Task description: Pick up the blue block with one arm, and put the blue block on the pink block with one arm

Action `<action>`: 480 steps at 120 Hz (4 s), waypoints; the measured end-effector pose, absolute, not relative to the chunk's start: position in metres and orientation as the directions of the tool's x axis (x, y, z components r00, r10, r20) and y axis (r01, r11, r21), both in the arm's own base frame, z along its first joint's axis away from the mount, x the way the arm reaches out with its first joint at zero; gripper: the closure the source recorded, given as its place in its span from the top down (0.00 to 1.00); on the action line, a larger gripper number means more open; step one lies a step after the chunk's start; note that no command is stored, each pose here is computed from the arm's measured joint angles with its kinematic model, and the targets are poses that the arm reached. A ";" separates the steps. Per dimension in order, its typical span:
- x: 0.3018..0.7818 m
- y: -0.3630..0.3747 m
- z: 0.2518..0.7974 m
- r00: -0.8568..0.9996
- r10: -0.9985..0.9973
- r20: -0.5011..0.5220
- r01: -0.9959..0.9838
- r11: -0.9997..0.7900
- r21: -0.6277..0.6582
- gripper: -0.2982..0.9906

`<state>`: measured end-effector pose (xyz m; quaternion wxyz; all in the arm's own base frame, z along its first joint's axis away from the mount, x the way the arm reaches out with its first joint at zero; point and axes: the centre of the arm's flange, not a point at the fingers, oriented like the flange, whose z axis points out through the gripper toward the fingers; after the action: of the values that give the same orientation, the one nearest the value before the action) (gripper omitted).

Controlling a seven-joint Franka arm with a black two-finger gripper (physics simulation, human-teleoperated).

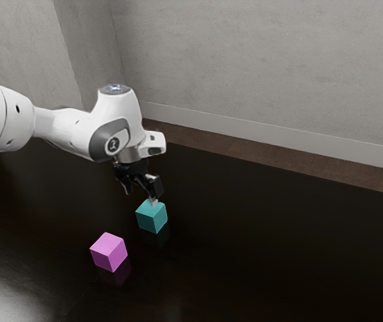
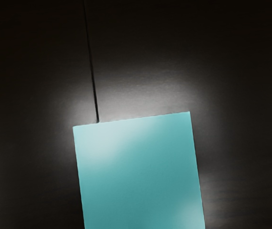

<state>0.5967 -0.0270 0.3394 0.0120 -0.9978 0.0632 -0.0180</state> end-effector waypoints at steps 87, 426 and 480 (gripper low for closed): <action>0.623 -0.031 0.300 0.993 -0.122 0.006 -0.122 -0.993 -0.005 0.77; 0.464 0.000 0.342 0.998 -0.059 -0.029 -0.059 -0.998 -0.021 0.60; 0.466 0.000 0.422 0.995 -0.066 0.071 -0.064 -0.997 -0.032 0.75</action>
<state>0.4657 0.0005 0.4221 0.0149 -0.9987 0.0324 -0.0362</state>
